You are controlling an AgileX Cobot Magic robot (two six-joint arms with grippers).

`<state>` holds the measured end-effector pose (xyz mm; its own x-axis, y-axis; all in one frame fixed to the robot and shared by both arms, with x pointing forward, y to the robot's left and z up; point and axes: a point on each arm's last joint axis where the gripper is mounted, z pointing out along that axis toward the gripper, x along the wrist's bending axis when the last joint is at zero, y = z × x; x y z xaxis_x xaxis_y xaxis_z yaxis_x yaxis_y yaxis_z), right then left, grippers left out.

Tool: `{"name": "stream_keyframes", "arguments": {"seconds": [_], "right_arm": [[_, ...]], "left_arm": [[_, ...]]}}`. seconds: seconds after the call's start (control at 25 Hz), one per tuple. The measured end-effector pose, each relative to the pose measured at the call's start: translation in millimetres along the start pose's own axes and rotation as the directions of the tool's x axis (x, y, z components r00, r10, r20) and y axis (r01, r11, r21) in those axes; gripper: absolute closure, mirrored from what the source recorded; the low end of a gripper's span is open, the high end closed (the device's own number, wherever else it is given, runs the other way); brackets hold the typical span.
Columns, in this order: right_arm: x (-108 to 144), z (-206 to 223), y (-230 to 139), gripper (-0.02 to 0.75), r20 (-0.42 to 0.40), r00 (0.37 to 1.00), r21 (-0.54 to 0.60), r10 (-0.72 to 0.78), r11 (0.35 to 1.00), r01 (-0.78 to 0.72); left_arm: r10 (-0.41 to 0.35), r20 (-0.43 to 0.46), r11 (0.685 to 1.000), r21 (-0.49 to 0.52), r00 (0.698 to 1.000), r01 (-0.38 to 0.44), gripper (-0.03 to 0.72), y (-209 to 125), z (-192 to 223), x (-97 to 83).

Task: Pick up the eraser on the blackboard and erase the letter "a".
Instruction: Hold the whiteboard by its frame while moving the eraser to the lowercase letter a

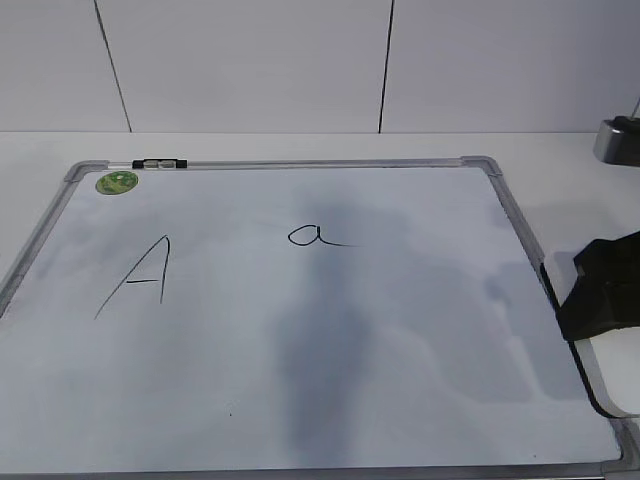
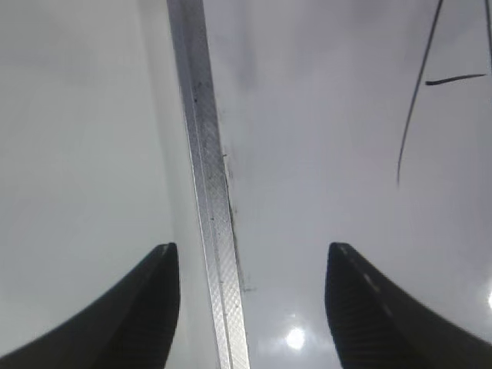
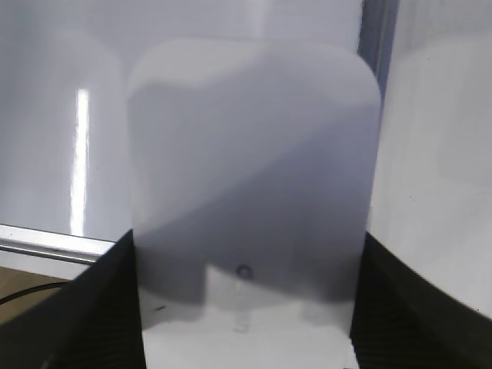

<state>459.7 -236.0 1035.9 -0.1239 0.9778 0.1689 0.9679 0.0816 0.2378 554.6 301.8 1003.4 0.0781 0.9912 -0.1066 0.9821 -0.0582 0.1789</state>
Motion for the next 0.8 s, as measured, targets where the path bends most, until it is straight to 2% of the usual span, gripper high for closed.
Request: {"name": "stream_keyframes", "arguments": {"seconds": [0.24, 0.44, 0.52, 0.68, 0.8], "right_arm": [[0.0, 0.0, 0.1, 0.197, 0.000, 1.000, -0.001, 0.000, 1.000, 0.000], [0.0, 0.0, 0.1, 0.197, 0.000, 1.000, -0.001, 0.000, 1.000, 0.000], [0.0, 0.0, 0.1, 0.197, 0.000, 1.000, -0.001, 0.000, 1.000, 0.000], [0.0, 0.0, 0.1, 0.197, 0.000, 1.000, -0.001, 0.000, 1.000, 0.000], [0.0, 0.0, 0.1, 0.197, 0.000, 1.000, -0.001, 0.000, 1.000, 0.000]], "left_arm": [[0.007, -0.010, 0.997, 0.075, 1.000, -0.006, 0.254, 13.2, 29.9, 11.2], [-0.043, 0.021, 0.996, 0.084, 0.999, 0.041, 0.287, 21.5, 41.0, 29.3], [-0.052, 0.026, 0.995, 0.081, 0.998, 0.049, 0.307, 25.8, 43.9, 33.6], [-0.072, 0.043, 0.993, 0.097, 0.996, 0.068, 0.394, 29.7, 53.1, 37.0], [-0.066, 0.054, 0.993, 0.106, 0.996, 0.060, 0.419, 30.2, 57.6, 37.0]]}}
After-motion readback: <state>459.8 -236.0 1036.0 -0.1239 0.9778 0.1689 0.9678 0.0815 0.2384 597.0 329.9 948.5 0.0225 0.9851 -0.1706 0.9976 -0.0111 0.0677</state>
